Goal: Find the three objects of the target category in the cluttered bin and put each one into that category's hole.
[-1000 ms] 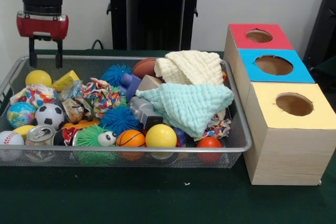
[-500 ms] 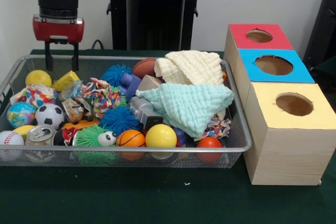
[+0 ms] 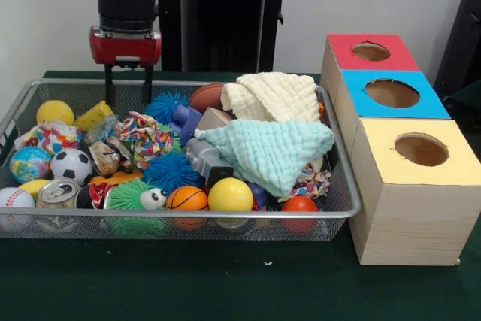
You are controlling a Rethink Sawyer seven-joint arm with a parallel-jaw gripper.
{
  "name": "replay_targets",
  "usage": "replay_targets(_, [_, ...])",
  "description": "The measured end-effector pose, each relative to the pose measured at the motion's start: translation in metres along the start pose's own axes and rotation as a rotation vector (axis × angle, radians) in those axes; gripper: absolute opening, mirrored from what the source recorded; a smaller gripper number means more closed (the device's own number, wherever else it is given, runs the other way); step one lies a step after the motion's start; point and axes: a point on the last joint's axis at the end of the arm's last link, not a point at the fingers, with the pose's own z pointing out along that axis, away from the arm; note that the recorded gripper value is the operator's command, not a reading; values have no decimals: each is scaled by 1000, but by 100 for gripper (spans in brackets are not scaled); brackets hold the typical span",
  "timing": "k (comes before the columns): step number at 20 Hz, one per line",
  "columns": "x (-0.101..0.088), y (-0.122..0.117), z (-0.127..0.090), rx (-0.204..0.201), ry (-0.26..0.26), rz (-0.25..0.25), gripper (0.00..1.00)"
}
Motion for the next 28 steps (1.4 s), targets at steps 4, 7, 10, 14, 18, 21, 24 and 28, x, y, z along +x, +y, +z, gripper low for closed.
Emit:
replay_targets(4, [2,8,-1,18,22,-29,100])
replay_targets(7, [7,6,-2,53,38,-69,100])
replay_targets(10, [14,-3,-1,93,49,-120,100])
replay_targets(14, [21,-15,0,131,59,-173,100])
replay_targets(18, [28,-34,-1,184,76,-226,100])
replay_targets(21, [30,-40,0,204,84,-247,100])
replay_targets(24, [29,-48,2,237,81,-274,100])
replay_targets(28, [24,-54,5,279,72,-320,100])
